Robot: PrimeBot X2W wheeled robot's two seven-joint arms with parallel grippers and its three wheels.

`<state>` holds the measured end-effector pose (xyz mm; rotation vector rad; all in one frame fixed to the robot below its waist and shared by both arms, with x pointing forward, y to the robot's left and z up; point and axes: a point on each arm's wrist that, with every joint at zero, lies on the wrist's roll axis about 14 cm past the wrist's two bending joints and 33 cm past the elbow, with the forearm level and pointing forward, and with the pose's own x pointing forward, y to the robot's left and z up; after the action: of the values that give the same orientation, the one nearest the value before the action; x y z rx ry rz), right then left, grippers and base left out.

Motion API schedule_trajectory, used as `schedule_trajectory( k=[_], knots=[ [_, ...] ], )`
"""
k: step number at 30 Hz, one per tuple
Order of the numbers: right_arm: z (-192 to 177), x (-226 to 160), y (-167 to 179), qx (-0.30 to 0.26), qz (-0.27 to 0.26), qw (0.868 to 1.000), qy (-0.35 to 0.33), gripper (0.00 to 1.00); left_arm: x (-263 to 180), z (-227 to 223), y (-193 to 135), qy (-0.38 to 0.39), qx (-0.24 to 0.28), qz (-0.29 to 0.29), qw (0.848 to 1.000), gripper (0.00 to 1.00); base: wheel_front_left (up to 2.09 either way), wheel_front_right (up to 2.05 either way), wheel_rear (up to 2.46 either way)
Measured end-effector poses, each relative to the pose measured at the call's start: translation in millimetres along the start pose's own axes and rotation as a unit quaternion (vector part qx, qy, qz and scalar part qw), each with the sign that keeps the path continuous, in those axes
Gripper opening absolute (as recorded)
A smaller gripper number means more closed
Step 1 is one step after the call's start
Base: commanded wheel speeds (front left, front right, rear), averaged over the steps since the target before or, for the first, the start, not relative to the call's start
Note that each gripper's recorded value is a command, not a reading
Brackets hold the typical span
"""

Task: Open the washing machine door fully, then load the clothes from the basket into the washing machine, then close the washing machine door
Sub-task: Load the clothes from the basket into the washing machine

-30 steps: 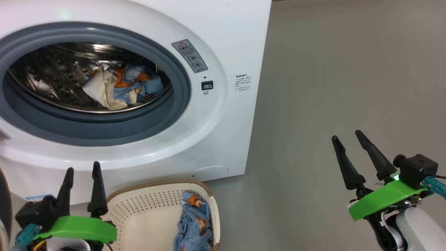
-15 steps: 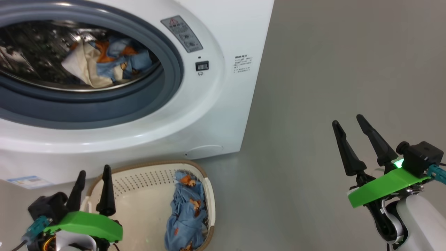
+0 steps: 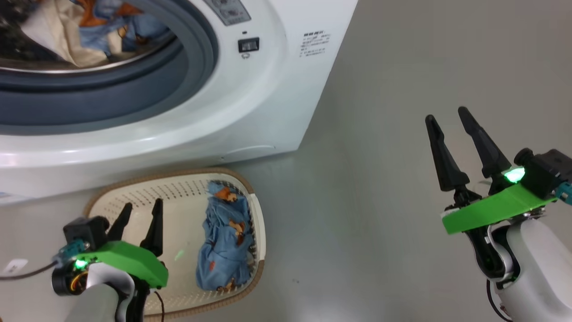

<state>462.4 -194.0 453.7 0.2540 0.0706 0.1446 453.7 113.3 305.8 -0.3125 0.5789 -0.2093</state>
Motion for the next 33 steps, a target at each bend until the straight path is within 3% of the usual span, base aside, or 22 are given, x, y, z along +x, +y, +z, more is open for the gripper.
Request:
schedule_trajectory(
  k=[11, 22, 33],
  knots=[
    [-26.5, 22.2, -10.6, 0.01, -0.013, 1.0, 0.02, 1.0, 37.6, -59.5, 6.6, 0.11, -0.003, -0.003, 0.994, 1.0, 0.0, 0.0, 0.0],
    [-50.1, 32.6, -28.7, 0.003, -0.03, 0.999, 0.041, 1.0, 62.3, -117.9, -12.0, 0.217, -0.028, -0.033, 0.975, 1.0, 0.0, 0.0, 0.0],
    [-72.1, 45.6, -37.9, -0.003, -0.031, 0.998, 0.06, 1.0, 77.9, -156.8, -9.2, 0.293, -0.056, -0.031, 0.954, 1.0, 0.0, 0.0, 0.0]
  ],
)
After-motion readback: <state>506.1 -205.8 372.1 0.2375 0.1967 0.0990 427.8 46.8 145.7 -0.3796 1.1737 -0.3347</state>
